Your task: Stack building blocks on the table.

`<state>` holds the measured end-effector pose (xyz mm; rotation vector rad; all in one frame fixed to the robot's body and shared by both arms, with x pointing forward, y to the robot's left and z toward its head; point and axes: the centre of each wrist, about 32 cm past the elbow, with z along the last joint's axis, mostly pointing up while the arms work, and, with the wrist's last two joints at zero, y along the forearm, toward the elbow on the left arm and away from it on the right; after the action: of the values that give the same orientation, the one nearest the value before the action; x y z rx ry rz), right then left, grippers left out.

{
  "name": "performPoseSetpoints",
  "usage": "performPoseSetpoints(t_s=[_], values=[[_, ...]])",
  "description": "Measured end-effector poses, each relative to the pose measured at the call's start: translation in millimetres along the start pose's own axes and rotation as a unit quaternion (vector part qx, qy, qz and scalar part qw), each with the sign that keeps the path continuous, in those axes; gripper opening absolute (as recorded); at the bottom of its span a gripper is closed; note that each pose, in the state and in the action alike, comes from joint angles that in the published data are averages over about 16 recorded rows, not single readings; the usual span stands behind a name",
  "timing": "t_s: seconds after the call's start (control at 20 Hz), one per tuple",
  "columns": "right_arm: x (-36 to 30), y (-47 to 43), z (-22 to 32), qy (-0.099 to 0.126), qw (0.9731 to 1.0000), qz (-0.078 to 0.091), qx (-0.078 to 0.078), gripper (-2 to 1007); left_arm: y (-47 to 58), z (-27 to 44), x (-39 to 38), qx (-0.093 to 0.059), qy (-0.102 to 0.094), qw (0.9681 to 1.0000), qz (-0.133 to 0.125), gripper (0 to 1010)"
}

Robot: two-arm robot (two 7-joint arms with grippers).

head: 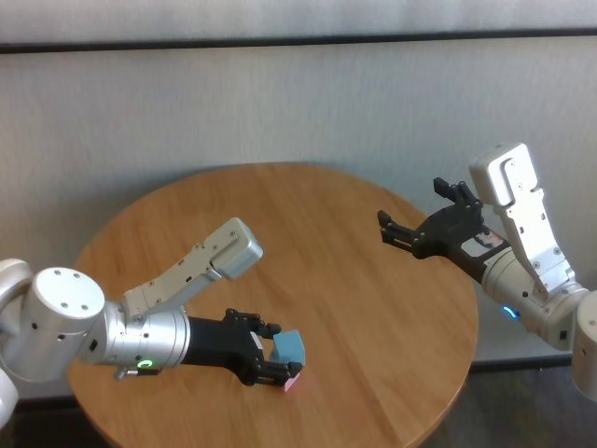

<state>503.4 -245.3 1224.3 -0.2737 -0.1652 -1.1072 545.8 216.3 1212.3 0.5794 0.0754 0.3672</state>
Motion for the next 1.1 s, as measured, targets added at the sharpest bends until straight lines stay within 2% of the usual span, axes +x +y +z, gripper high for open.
performPoseSetpoints(t_s=[0.3,0.6,0.85,1.1], values=[[0.0,0.0,0.0,0.000,1.0000,0.000,0.000,1005,5.7,-0.7,-0.3,-0.005,-0.004,1.0000,-0.002,884],[0.0,0.0,0.0,0.000,1.0000,0.000,0.000,1005,17.6,-3.8,-2.0,-0.015,-0.003,0.9999,-0.004,983],[0.0,0.0,0.0,0.000,1.0000,0.000,0.000,1005,32.7,-7.4,-6.0,-0.040,0.002,0.9992,0.005,1000],[0.0,0.0,0.0,0.000,1.0000,0.000,0.000,1005,47.5,-11.4,-13.6,-0.075,0.013,0.9962,0.043,1000]])
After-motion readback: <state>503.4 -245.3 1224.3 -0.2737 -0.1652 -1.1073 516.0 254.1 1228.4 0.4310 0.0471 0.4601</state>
